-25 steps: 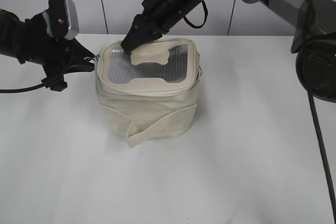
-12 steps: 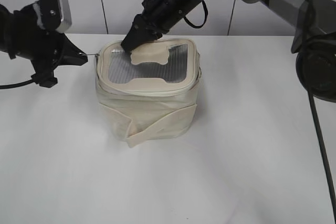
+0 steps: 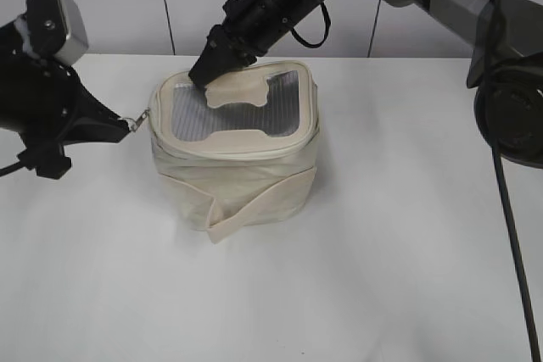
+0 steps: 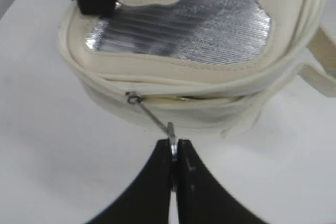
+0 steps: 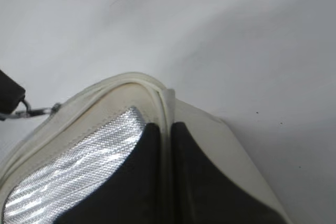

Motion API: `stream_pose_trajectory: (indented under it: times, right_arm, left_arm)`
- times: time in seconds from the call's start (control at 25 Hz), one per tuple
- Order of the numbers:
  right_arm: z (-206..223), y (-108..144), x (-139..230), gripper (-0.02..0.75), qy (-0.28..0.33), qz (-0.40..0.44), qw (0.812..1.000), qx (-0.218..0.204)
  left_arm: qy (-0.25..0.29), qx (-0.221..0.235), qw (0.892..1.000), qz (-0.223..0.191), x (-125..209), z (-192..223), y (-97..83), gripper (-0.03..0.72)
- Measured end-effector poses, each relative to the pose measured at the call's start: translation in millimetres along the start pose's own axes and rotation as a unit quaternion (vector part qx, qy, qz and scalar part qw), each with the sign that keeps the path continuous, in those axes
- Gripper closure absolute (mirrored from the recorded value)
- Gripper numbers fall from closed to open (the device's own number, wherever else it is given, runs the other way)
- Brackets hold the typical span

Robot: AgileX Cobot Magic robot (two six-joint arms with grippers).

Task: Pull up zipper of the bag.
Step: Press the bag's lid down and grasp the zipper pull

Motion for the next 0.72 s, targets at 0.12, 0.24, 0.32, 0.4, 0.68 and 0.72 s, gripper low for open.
stream_pose_trajectory:
  times: [0.12,0.24,0.32,0.4,0.68,0.72]
  right_arm:
    - [0.0,0.2,-0.1,0.696,0.0,0.005,1.0,-0.001]
    - [0.0,-0.1,0.1,0.696,0.0,0.01,1.0,0.001]
    - [0.0,-0.2,0.1,0.696,0.001,0.011,1.0,0.001]
    - [0.0,-0.3,0.1,0.696,0.001,0.012,1.0,0.001]
    - [-0.3,-0.8,0.2,0.696,0.001,0.015,1.0,0.002]
    - [-0.3,-0.8,0.2,0.696,0.001,0.015,1.0,0.002]
  left_arm:
    - [0.0,0.013,1.0,-0.02,-4.0,2.9,-14.1,0.697]
    - [-0.008,0.043,0.999,-0.015,-15.1,7.8,-30.4,0.697]
    - [-0.016,0.071,0.997,-0.006,-25.7,12.4,-42.7,0.697]
    - [-0.018,0.082,0.996,-0.007,-32.7,15.0,-48.8,0.697]
    - [-0.044,0.08,0.996,0.023,-71.5,30.1,-72.7,0.697]
    - [-0.048,0.067,0.996,0.021,-77.5,32.6,-74.7,0.697]
Point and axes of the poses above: a point on each arm's last joint axis where the gripper is mounted, z pointing out along that axis toward the gripper, y along the wrist's bending axis when the last joint is at zero, x = y × z, the point moved 1 cm from there along z, pointing out along that axis toward the gripper, and after that the axes turned 15 degrees about z, right-handed, at the moved point
